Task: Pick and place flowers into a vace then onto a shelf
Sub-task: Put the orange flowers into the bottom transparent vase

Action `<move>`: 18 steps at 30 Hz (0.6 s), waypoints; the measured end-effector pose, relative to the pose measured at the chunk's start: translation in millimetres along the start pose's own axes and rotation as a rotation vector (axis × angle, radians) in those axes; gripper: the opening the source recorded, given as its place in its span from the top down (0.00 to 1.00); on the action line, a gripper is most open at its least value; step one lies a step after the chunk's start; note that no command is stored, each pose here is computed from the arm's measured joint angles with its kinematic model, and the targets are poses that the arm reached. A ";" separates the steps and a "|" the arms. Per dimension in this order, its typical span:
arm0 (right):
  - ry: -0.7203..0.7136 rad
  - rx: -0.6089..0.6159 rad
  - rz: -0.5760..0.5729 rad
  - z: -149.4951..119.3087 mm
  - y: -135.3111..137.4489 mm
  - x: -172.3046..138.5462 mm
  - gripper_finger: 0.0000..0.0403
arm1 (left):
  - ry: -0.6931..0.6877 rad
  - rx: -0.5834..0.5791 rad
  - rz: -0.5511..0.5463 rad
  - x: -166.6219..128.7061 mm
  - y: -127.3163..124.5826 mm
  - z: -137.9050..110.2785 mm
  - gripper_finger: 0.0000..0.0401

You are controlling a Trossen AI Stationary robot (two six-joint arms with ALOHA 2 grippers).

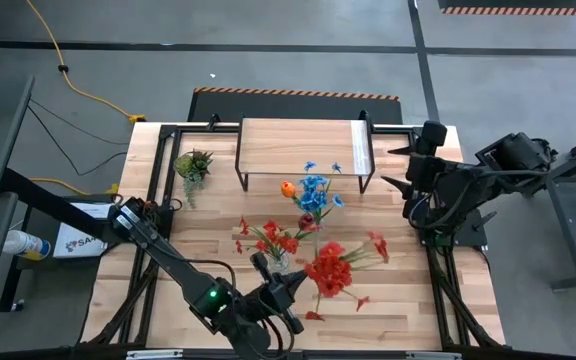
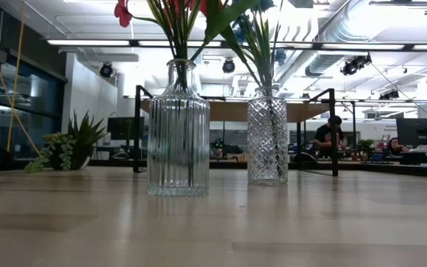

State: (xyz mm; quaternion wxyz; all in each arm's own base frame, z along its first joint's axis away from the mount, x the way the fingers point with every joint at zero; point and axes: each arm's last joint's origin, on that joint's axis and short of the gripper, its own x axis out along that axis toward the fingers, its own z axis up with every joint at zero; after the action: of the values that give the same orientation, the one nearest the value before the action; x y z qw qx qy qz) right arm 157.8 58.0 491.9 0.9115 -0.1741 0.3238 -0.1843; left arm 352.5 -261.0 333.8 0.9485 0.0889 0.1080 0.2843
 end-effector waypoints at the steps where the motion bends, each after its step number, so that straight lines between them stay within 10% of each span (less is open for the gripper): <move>1: 0.000 0.000 0.000 0.1 0.0 0.1 0.39 | 0.007 0.019 -0.011 0.0 -0.1 -1.1 0.94; 18: -0.058 0.084 0.011 7.5 1.2 -0.2 0.39 | 0.093 0.093 -0.098 5.7 2.5 -11.4 0.94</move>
State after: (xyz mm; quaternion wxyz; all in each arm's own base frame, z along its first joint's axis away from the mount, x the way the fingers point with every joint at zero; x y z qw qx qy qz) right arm 162.9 60.5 497.0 0.9280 -0.1393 0.2902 -0.1875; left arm 353.0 -254.5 322.6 0.9501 0.1143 0.1691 0.2359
